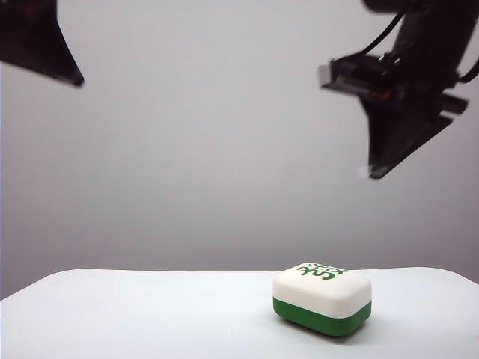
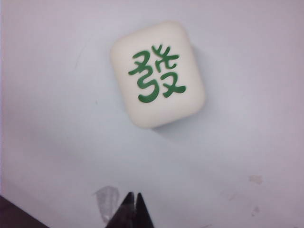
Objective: Pick up the foam mahjong on the table and turn it over.
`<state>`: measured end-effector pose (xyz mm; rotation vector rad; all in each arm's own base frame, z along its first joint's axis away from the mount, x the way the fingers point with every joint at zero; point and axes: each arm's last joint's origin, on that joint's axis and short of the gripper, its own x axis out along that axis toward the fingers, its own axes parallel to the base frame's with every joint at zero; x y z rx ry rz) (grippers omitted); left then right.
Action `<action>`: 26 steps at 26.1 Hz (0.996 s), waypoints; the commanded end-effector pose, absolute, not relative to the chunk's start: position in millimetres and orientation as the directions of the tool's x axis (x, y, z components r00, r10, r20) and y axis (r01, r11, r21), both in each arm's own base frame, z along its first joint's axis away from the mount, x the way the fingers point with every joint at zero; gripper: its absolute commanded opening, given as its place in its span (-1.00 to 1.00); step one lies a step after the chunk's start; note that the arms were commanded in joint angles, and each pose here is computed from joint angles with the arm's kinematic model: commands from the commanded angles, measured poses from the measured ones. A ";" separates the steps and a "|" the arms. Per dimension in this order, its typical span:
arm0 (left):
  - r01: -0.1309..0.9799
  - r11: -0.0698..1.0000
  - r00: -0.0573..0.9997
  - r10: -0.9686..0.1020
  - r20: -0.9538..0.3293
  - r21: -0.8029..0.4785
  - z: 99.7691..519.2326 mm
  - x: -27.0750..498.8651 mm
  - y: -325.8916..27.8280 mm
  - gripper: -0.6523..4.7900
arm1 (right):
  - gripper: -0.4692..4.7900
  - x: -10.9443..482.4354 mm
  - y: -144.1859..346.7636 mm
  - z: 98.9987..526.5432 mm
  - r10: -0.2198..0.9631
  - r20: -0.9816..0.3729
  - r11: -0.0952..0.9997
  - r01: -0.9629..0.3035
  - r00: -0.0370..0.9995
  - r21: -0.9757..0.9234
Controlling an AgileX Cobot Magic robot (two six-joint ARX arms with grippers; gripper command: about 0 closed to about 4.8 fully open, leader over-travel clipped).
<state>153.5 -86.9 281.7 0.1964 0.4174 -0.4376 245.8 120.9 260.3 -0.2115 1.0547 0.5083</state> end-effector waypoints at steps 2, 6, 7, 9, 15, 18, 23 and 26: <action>0.336 0.933 0.897 -0.275 -0.345 0.131 281.7 135.5 -65.8 -0.78 | -0.82 221.3 106.1 280.5 0.361 -0.765 0.884 -0.457 0.534 0.099; 0.250 0.963 0.932 -0.210 -0.294 0.103 265.2 121.6 -46.4 -0.78 | -0.82 199.2 90.3 287.9 0.396 -0.655 0.893 -0.437 0.643 0.111; 0.227 0.972 0.941 -0.202 -0.272 0.064 264.4 118.6 -42.1 -0.78 | -0.83 193.2 87.0 288.7 0.406 -0.620 0.892 -0.438 0.671 0.110; 0.217 0.975 0.953 -0.220 -0.210 -0.040 267.1 110.1 -33.9 -0.78 | -0.83 178.0 75.5 290.0 0.418 -0.513 0.899 -0.422 0.749 0.117; 0.152 0.981 0.982 -0.164 -0.094 -0.117 261.3 96.5 -26.7 -0.78 | -0.83 143.2 59.5 275.8 0.400 -0.294 0.916 -0.376 0.868 0.138; 0.160 0.977 0.986 -0.165 -0.029 -0.138 249.4 88.4 -24.1 -0.78 | -0.82 131.0 53.7 260.4 0.375 -0.285 0.926 -0.347 0.882 0.145; 0.174 0.972 0.984 -0.165 0.069 -0.161 224.7 73.6 -19.3 -0.78 | -0.83 117.8 48.2 232.5 0.378 -0.184 0.914 -0.333 0.907 0.233; 0.175 0.971 0.985 -0.171 0.040 -0.163 217.9 78.0 -21.0 -0.78 | -0.83 113.8 45.8 221.5 0.365 -0.100 0.908 -0.331 0.925 0.259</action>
